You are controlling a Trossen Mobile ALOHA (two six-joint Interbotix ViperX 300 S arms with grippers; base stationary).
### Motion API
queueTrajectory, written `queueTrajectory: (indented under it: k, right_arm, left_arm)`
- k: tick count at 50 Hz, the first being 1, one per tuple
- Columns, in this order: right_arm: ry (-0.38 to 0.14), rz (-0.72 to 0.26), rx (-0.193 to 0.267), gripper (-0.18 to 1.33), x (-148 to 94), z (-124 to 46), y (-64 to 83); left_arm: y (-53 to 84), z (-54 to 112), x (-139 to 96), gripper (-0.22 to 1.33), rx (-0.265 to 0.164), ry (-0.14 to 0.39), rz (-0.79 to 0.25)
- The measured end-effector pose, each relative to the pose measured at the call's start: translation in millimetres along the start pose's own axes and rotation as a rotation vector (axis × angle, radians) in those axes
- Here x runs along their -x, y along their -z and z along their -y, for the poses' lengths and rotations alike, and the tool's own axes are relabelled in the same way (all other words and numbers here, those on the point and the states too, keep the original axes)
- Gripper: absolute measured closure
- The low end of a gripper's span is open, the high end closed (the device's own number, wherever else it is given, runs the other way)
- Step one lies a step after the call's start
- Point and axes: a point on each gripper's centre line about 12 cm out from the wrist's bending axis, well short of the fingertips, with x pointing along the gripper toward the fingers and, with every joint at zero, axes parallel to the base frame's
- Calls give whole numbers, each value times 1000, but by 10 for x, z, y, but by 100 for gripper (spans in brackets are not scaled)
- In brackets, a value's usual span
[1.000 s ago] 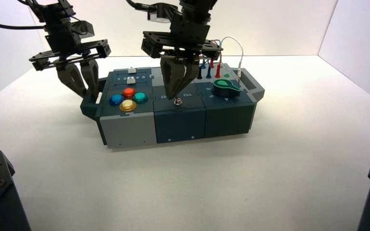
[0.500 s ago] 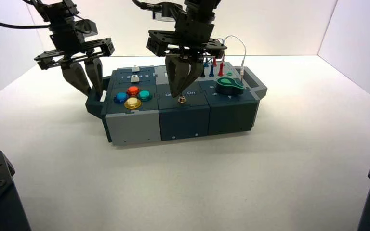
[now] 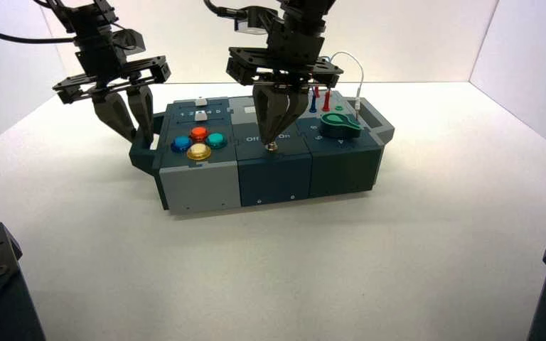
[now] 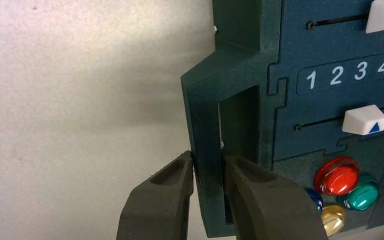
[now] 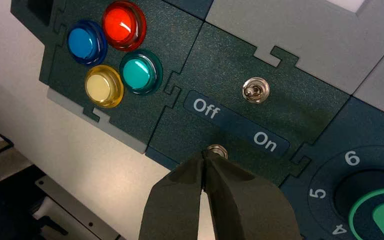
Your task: Flip the bottom switch on with the right gripper.
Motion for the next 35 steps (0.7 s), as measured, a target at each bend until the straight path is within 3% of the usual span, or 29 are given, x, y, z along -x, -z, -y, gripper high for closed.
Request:
queueTrajectory:
  k: [35]
  right_arm:
    - [-5,-8,14,130,59,-66,-13]
  left_arm:
    - [-4,-1,-6,58,0,0,-1]
